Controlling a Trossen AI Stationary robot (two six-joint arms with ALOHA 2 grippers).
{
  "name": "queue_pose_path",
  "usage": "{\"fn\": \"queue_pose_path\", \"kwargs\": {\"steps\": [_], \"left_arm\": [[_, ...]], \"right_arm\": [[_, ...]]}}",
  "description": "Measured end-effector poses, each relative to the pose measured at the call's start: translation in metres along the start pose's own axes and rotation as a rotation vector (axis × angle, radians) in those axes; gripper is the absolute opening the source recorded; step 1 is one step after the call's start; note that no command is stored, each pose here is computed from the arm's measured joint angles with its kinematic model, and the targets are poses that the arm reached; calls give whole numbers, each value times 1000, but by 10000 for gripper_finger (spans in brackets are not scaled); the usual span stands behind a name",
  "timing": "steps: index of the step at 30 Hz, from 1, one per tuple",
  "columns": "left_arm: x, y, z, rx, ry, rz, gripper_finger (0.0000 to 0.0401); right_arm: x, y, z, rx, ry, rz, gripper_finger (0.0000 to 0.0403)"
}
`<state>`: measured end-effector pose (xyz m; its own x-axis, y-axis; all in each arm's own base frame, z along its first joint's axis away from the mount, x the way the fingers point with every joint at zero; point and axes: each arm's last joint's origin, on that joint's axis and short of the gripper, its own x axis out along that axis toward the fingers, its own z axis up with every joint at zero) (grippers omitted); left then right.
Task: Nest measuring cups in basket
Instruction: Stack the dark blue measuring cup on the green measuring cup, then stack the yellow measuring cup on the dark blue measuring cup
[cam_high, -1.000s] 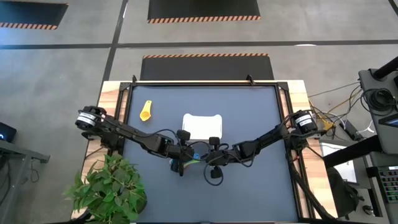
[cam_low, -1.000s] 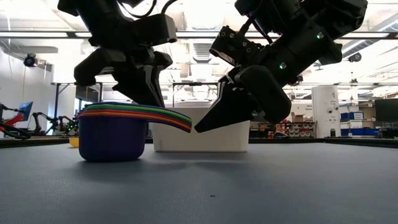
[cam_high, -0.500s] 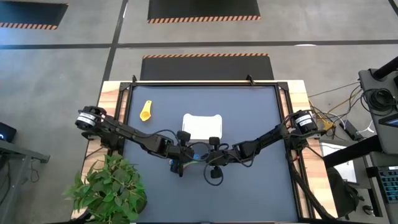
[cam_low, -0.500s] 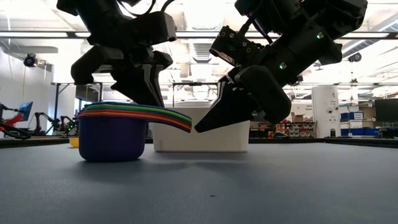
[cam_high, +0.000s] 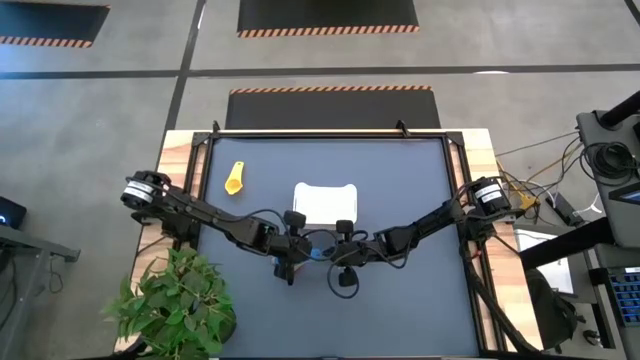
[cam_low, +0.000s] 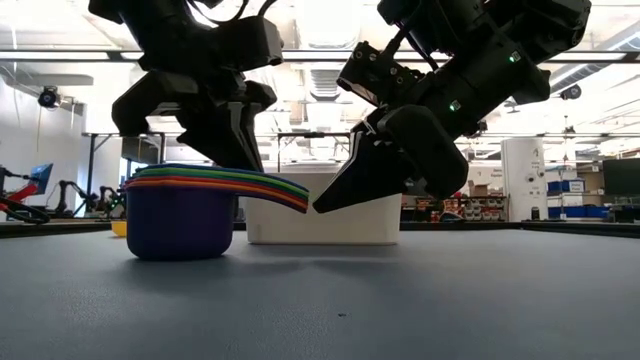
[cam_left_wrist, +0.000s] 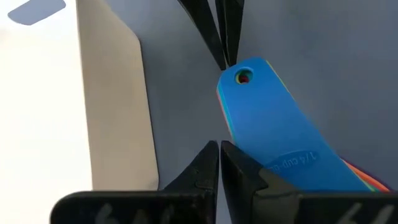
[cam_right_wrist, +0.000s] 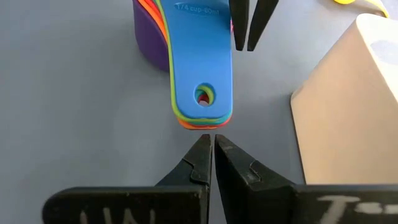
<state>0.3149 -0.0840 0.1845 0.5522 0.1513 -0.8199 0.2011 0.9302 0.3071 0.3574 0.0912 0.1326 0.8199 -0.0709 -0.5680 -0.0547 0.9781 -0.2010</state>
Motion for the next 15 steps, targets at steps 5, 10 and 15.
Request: {"fn": "queue_pose_path", "kwargs": {"steps": [5,10,15], "left_arm": [[-7,4,4,21,9,33,0],[-24,11,20,64,16,41,0],[-52,21,41,100,-12,44,0]], "right_arm": [[0,1,0,-3,0,4,9],[-5,4,2,-3,11,18,9],[-19,5,8,8,24,28,9]]}}
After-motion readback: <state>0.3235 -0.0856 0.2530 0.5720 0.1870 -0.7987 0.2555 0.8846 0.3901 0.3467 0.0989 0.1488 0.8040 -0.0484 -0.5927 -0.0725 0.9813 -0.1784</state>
